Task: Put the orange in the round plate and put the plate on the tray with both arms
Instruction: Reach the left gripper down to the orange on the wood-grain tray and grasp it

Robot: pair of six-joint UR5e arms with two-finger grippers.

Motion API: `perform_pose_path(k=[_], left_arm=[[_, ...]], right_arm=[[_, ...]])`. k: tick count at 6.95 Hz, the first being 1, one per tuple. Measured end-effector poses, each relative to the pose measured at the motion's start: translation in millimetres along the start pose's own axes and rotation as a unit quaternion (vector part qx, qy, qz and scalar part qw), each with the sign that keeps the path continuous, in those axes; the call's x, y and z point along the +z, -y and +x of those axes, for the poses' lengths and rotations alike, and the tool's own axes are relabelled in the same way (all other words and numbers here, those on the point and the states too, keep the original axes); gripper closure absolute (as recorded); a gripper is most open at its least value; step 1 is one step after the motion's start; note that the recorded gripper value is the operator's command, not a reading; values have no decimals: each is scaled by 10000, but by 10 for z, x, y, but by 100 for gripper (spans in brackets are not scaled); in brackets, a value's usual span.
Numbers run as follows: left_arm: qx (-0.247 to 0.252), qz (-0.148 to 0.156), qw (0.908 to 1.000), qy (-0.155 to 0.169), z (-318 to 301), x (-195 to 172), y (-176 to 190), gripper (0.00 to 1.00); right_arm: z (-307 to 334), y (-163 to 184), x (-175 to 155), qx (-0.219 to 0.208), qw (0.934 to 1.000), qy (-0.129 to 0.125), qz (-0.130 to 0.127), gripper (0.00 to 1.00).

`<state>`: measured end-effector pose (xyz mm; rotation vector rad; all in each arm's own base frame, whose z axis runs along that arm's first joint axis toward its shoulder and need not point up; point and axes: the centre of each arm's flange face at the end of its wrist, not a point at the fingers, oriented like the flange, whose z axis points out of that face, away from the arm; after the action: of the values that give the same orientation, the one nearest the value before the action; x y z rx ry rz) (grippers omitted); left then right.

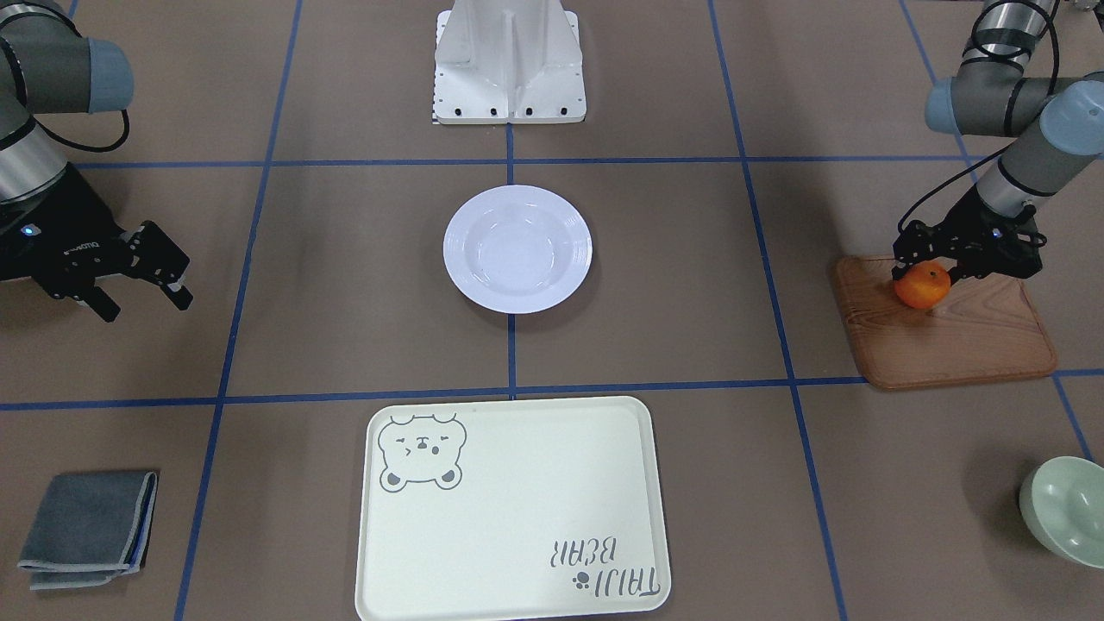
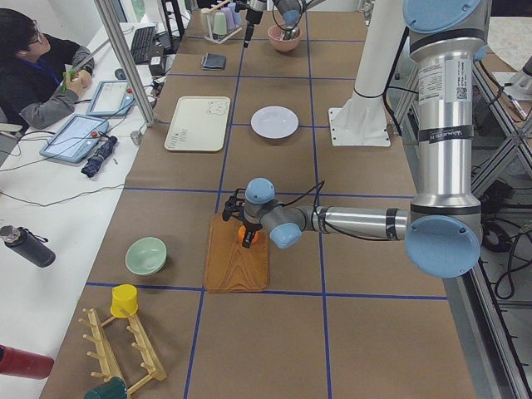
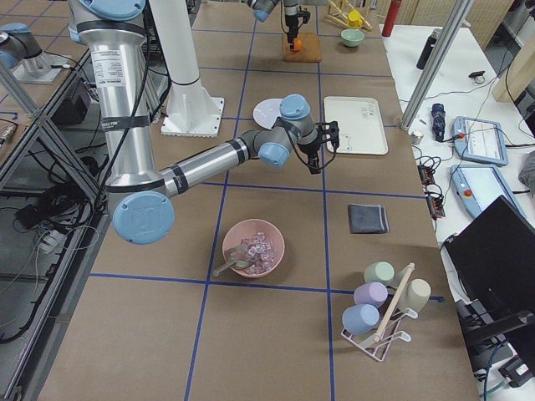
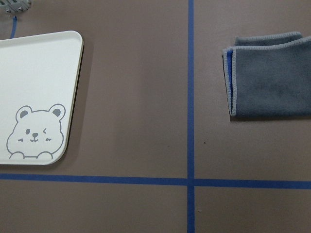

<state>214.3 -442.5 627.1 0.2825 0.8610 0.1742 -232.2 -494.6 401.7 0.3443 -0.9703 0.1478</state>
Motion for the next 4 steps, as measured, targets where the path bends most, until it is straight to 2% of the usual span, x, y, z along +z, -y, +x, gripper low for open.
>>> perform_pose_path(k=[2, 4], left_arm=[[81, 104, 9998, -154, 138, -83, 96, 100], [57, 222, 9991, -360, 503, -340, 412, 100]], right_arm=[[-2, -2, 2, -21, 10000, 6, 1, 0], [-7, 0, 6, -34, 10000, 12, 2, 0]])
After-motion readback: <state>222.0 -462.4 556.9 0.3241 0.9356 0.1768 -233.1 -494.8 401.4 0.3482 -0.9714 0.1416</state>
